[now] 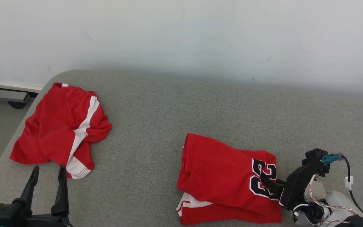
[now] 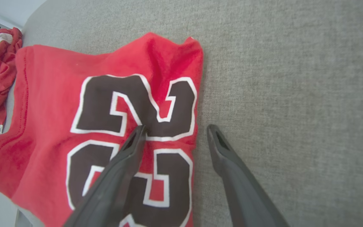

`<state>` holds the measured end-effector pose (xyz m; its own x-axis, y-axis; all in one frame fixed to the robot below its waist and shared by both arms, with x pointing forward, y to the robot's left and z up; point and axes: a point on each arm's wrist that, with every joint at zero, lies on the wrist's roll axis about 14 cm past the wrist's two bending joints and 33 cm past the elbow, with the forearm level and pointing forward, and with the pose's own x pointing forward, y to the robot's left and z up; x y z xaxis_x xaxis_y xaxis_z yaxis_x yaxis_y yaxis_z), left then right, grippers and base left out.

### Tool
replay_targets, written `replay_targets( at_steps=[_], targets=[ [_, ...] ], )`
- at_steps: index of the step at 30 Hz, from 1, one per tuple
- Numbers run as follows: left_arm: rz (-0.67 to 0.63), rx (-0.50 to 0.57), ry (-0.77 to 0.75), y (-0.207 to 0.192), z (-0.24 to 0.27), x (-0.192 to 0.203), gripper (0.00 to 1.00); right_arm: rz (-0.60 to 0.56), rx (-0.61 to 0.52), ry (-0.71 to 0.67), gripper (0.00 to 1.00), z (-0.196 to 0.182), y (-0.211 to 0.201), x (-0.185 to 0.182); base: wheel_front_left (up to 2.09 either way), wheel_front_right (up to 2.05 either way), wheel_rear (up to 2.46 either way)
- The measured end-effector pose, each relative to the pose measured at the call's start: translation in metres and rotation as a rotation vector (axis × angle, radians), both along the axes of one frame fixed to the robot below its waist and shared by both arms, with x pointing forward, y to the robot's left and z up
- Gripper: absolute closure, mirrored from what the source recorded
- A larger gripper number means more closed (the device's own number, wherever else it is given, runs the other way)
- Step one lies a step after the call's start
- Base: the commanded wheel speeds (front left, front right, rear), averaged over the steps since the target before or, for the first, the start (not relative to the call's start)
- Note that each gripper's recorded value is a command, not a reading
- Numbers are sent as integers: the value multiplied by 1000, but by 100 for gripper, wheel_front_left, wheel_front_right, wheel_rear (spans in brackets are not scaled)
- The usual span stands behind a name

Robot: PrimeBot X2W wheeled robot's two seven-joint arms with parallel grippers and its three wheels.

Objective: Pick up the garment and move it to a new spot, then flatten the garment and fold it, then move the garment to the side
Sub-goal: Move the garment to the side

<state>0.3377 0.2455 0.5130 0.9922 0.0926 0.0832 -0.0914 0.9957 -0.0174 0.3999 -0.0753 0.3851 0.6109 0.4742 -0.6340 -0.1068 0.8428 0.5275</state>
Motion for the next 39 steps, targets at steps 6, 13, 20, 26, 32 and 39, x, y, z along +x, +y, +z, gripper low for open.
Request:
replay_targets(
  at_steps=[6, 13, 20, 26, 32, 39],
  targets=[
    [0, -4, 0, 0, 0, 1, 0, 32, 9, 44, 100, -2, 6, -5, 0, 0, 0],
    [1, -5, 3, 0, -1, 3, 0, -4, -13, -21, 100, 14, -16, 18, 0, 0, 0],
    [-2, -11, 7, -2, -3, 9, 0, -87, -65, -108, 100, 39, -59, 57, 0, 0, 0],
    [-17, 0, 19, -4, -6, 20, 0, -168, -137, -142, 100, 51, -104, 86, 0, 0, 0],
    [-26, 19, 31, -3, -9, 32, 0, -208, -190, -137, 100, 54, -134, 102, 0, 0, 0],
    [-48, 43, 35, -4, -10, 48, 0, -269, -278, -155, 100, 64, -181, 125, 0, 0, 0]
  ],
)
